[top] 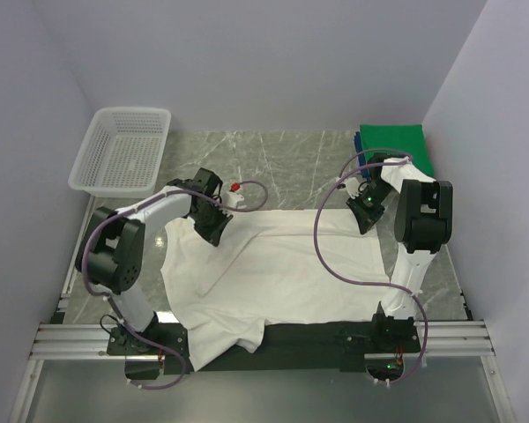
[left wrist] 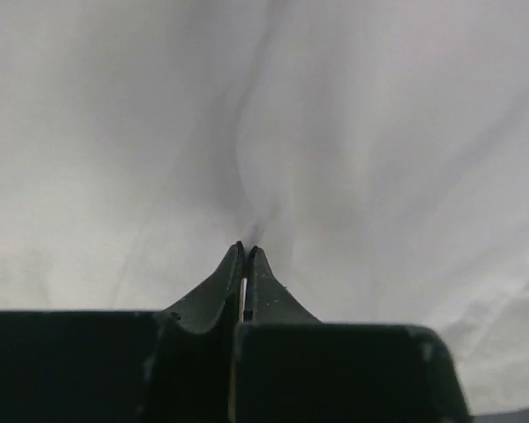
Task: Fold and stack the t-shirts
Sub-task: Fold the tshirt
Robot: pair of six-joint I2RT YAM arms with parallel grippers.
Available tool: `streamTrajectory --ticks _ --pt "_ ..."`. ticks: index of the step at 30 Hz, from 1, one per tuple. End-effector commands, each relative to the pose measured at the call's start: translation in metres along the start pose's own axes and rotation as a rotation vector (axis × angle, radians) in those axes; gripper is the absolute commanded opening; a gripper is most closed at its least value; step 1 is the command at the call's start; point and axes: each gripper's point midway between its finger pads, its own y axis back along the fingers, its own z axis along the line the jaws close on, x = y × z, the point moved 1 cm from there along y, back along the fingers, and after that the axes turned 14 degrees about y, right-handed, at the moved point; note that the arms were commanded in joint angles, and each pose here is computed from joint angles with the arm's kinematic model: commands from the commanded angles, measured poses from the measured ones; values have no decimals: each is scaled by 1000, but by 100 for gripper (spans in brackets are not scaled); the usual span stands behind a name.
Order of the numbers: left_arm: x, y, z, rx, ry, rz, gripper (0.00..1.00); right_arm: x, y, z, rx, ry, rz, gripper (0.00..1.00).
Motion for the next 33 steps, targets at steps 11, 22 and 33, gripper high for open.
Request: streamTrajectory --ticks 11,22,33 --pt "54 40 -98 265 -316 61 1 15 13 -1 26 15 35 24" --pt "70 6 -135 328 -379 173 10 26 14 -5 58 12 76 25" --pt "15 53 -132 396 -234 -83 41 1 38 3 25 13 -35 27"
